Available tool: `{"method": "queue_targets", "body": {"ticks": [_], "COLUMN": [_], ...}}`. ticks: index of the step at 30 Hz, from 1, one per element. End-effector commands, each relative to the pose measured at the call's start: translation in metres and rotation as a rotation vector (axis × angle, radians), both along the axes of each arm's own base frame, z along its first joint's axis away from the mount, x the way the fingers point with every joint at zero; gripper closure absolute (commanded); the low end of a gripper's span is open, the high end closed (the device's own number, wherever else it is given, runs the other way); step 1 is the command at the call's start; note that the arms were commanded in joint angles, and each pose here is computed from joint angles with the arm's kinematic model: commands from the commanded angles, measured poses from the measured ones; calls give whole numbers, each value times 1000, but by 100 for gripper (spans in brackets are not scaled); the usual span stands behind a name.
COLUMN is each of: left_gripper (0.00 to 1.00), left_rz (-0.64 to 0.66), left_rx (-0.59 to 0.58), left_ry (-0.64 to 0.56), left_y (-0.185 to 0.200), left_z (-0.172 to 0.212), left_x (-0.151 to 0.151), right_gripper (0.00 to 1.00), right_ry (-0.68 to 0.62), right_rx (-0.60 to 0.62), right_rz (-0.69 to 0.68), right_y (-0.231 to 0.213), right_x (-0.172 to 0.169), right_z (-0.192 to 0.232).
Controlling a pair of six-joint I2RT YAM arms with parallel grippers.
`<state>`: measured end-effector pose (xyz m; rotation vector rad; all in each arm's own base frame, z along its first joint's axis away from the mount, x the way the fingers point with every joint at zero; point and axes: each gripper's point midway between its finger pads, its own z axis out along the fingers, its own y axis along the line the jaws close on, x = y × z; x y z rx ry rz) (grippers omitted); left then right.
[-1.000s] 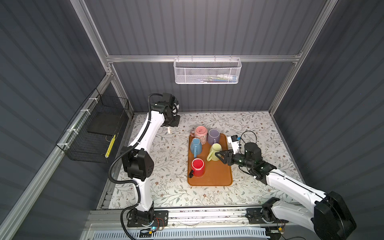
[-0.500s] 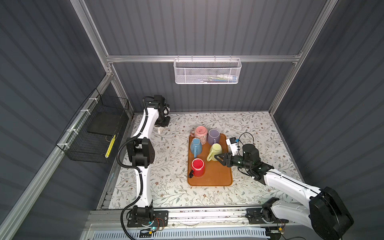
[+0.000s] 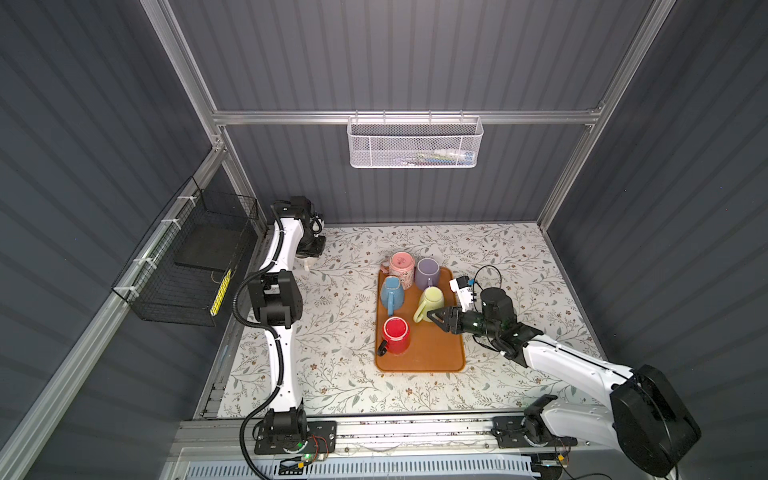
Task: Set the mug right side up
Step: 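Carry the white mug with the left gripper beyond the tray, turning it upright, then lower the white mug upright onto the table with the left gripper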
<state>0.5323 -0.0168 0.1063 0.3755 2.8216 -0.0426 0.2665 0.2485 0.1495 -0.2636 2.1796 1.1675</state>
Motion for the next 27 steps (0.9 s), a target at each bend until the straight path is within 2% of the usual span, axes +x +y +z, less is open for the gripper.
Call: {"method": "queue_targets", "body": {"ticks": [1,21,27], "left_gripper": [100,100,83], "left_rz": [-24,-53,-58], "left_rx": [-26,-21,-8], "left_ry": [-32,-1,0], "left_y": [0,4,6], "left_z": [3,-26,-28], "left_x": [9,15,14], "right_gripper": [49,49,49], "right_ry": [0,39,52], "right_rx": [2,-24,-20], "right_rz": [1,-11,-7], "right_y": [6,11,13], "right_x": [3,4,2], "right_z": [7,1,-1]}}
